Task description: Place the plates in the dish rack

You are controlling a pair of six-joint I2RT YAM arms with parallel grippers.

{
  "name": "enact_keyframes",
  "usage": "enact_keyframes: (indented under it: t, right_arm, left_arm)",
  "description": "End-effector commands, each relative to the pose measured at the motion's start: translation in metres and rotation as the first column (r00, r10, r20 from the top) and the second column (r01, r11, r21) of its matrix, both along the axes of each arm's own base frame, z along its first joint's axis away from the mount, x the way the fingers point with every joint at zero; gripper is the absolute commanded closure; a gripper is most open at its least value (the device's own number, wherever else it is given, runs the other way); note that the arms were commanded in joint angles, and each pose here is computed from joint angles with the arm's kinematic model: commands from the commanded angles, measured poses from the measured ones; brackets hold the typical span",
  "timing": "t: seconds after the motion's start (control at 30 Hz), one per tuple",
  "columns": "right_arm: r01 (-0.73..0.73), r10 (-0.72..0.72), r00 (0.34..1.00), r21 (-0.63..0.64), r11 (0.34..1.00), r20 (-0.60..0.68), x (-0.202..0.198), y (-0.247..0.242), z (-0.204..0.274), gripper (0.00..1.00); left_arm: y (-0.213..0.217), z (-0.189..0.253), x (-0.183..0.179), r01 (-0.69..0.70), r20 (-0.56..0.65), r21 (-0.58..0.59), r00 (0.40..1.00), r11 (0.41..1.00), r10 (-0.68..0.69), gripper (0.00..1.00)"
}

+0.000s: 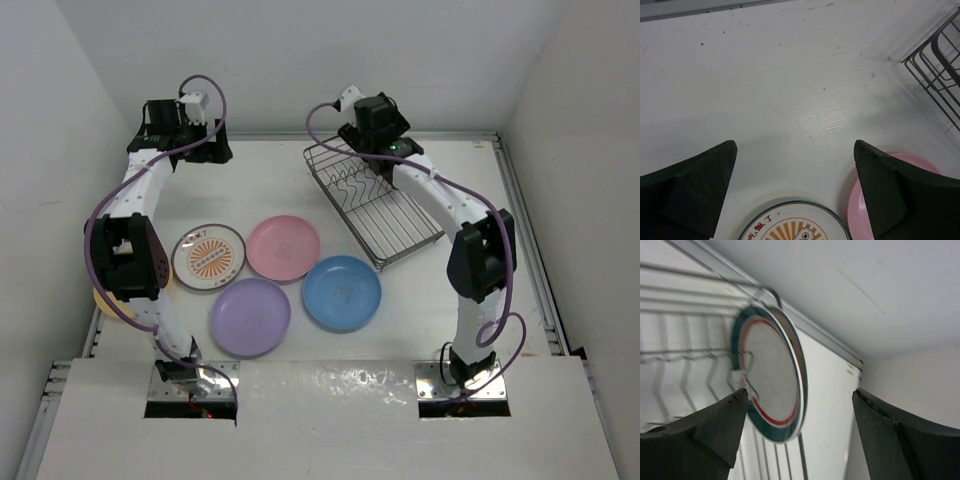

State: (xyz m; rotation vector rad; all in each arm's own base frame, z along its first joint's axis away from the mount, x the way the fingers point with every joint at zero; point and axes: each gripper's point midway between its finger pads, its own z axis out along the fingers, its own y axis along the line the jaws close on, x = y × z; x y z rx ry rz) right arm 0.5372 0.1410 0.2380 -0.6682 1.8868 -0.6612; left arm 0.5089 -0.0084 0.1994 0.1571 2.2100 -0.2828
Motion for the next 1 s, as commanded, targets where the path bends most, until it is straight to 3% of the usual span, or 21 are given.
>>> enact_keyframes:
  t: [0.0, 0.03, 0.07, 0.1, 0.13, 0.2, 0.27, 0.43, 0.7, 0.83, 0.97]
  right_arm:
    - [-0.172, 0.164, 0.985, 0.291, 0.941, 0.053, -0.017, 0.05, 0.07, 0.16]
    - [-0.273, 0.301, 0.954, 0.405, 0.872, -0.004, -0.032, 0.079, 0.069, 0.16]
    - [-0.279, 0.322, 0.946, 0.565, 0.777, 0.025, -0.042, 0.099, 0.091, 0.17]
    - [-0.286, 0.363, 0.931, 0.649, 0.705, 0.016, -0.052, 0.114, 0.093, 0.18]
    - [-0.357, 0.464, 0.884, 0.726, 0.587, 0.059, -0.07, 0.14, 0.109, 0.21]
    - [-0.339, 0.513, 0.859, 0.766, 0.546, 0.014, -0.098, 0.169, 0.077, 0.23]
    - [-0.299, 0.479, 0.875, 0.698, 0.651, -0.072, -0.115, 0.167, 0.033, 0.25]
    - [-0.149, 0.456, 0.823, 0.646, 0.749, -0.338, -0.156, 0.183, -0.041, 0.4]
    - [0.093, 0.253, 0.838, 0.584, 0.806, -0.483, -0.166, 0.158, -0.113, 0.43]
    - [0.111, 0.219, 0.816, 0.516, 0.85, -0.535, -0.171, 0.148, -0.144, 0.41]
    - [0.099, 0.264, 0.799, 0.552, 0.828, -0.54, -0.162, 0.171, -0.16, 0.42]
  left_arm:
    - [-0.002, 0.024, -0.001, -0.013, 0.053, -0.015, 0.999, 1.0, 0.014, 0.0]
    - [0.0, 0.022, -0.001, -0.022, 0.046, -0.018, 0.999, 1.0, 0.023, 0.0]
    - [0.001, 0.021, -0.001, -0.034, 0.037, -0.031, 0.999, 0.999, 0.035, 0.0]
    - [0.003, 0.02, -0.002, -0.042, 0.034, -0.038, 0.999, 0.998, 0.043, 0.0]
    - [0.007, 0.02, -0.002, -0.056, 0.03, -0.043, 0.998, 0.997, 0.058, 0.0]
    - [0.012, 0.018, -0.004, -0.076, 0.023, -0.052, 0.997, 0.996, 0.077, 0.0]
    - [0.018, 0.014, -0.008, -0.092, 0.015, -0.053, 0.996, 0.994, 0.093, 0.0]
    - [0.026, 0.005, -0.022, -0.11, -0.006, -0.033, 0.994, 0.993, 0.11, 0.02]
    - [0.031, -0.008, -0.032, -0.147, -0.024, -0.017, 0.989, 0.989, 0.147, 0.02]
    - [0.028, -0.014, -0.039, -0.143, -0.021, -0.032, 0.99, 0.989, 0.142, 0.01]
    - [0.025, -0.023, -0.047, -0.142, -0.037, -0.037, 0.989, 0.989, 0.14, 0.01]
